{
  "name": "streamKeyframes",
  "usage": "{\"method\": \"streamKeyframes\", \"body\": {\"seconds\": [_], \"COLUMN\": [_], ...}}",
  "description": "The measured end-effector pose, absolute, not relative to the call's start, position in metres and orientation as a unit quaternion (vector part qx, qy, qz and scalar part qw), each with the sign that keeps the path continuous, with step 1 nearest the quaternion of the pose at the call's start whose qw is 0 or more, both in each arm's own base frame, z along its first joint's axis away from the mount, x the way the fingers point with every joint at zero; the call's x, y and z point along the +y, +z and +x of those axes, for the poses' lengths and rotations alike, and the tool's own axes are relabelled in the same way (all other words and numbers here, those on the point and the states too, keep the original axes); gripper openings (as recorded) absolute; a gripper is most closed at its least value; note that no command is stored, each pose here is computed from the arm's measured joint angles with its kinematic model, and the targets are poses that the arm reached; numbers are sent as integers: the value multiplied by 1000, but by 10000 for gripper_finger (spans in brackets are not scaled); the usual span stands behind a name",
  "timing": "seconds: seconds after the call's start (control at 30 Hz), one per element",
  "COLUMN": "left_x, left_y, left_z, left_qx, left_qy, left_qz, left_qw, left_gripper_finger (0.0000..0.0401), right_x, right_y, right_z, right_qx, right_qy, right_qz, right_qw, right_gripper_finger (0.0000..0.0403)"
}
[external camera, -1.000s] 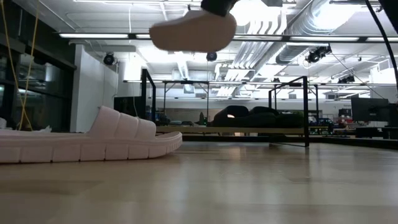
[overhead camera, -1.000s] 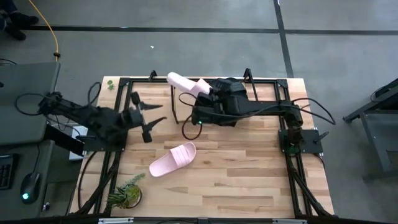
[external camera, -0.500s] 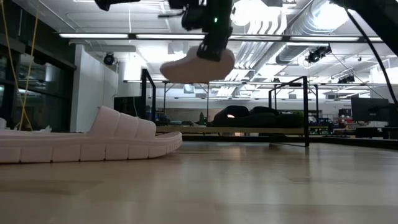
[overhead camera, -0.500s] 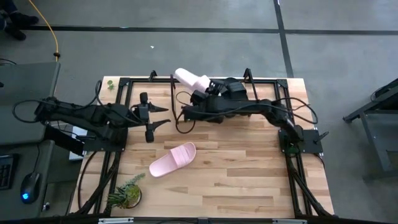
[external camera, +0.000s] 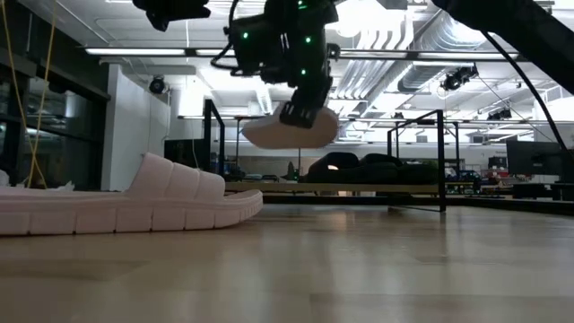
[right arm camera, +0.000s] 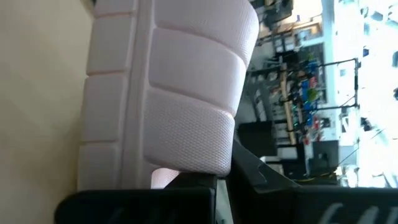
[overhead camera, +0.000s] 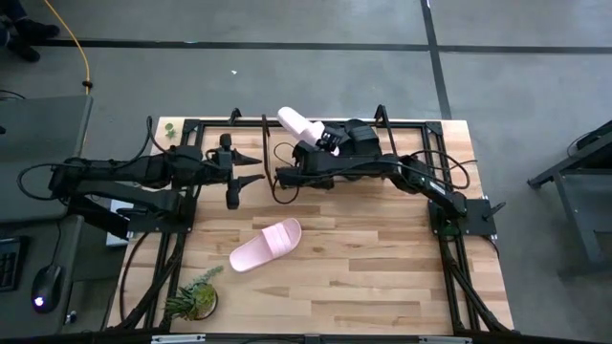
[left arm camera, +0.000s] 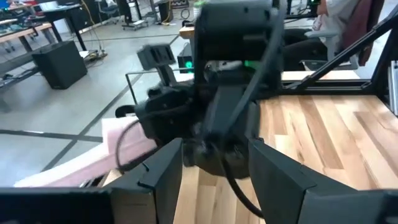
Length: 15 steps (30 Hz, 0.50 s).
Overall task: Pick and place slides into the shelf
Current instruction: Put the right pink slide on the shelf
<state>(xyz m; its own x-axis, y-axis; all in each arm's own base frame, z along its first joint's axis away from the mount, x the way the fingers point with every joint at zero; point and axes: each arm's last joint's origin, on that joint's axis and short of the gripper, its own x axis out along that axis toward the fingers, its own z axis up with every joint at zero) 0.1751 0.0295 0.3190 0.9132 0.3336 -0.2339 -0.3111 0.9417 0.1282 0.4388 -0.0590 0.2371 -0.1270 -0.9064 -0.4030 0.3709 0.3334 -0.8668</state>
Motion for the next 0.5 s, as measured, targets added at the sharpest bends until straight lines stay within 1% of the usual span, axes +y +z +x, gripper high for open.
{"method": "streamKeyframes", "body": {"seconds": [0.23,0.5], "left_x": [35,35], "left_y": [317,316], "left_z": [174,173], "left_qx": [140,144], "left_qy": [169,169], "left_qz": [40,37], "left_qw": [975,974], "left_gripper_finger": [167,168], "right_x": [-44,-21], "right_y": [223,221], "right_z": [444,445], "right_qx": [544,529], "right_qy": [-515,-511], "right_qz": [-220,-206], "right_qw": [625,645], "right_gripper_finger": [0,0]}}
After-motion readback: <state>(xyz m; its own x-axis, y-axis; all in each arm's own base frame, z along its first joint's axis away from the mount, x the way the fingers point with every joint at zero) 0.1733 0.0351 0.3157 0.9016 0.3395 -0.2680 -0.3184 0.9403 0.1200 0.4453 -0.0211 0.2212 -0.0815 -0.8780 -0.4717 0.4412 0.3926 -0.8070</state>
